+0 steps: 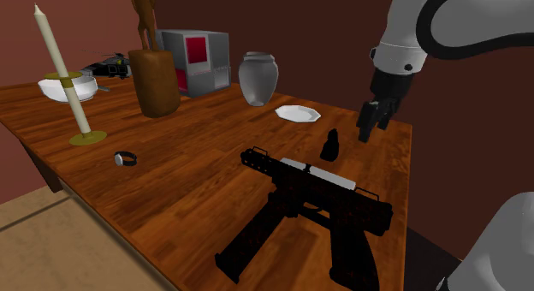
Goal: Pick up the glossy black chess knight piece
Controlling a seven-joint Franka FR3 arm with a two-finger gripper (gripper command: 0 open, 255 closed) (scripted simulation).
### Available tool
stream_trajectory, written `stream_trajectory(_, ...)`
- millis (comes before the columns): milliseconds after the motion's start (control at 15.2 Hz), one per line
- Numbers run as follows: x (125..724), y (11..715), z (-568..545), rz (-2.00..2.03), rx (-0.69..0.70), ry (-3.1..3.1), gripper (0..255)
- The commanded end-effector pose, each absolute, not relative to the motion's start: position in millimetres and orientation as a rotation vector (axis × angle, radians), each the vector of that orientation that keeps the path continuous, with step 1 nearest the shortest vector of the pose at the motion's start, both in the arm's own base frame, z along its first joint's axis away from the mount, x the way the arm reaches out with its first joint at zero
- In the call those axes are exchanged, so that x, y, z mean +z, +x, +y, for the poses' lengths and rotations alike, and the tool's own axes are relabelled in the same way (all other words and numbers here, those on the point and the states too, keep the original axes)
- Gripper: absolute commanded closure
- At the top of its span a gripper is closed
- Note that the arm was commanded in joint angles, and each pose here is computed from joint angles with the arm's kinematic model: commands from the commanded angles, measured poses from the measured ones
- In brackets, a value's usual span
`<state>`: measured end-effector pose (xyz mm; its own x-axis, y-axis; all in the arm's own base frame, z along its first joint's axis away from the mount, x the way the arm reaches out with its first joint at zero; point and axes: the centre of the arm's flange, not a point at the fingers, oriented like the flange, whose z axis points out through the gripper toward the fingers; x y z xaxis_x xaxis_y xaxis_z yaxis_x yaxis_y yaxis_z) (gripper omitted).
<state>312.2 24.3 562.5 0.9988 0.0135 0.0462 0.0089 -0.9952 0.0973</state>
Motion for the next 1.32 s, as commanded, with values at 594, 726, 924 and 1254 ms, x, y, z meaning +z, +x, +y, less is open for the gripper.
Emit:
stream_trajectory(594, 540.8, 417.7, 48.0, 0.438, -0.010, 2.869, 0)
stream_trajectory(726, 530.3, 417.7, 48.0, 0.438, -0.010, 2.869, 0)
stream_trajectory(924, 514.4, 417.7, 48.0, 0.438, -0.010, 2.869, 0)
stream_trajectory(1254, 505.0, 417.0, 47.8, 0.438, -0.010, 2.869, 255)
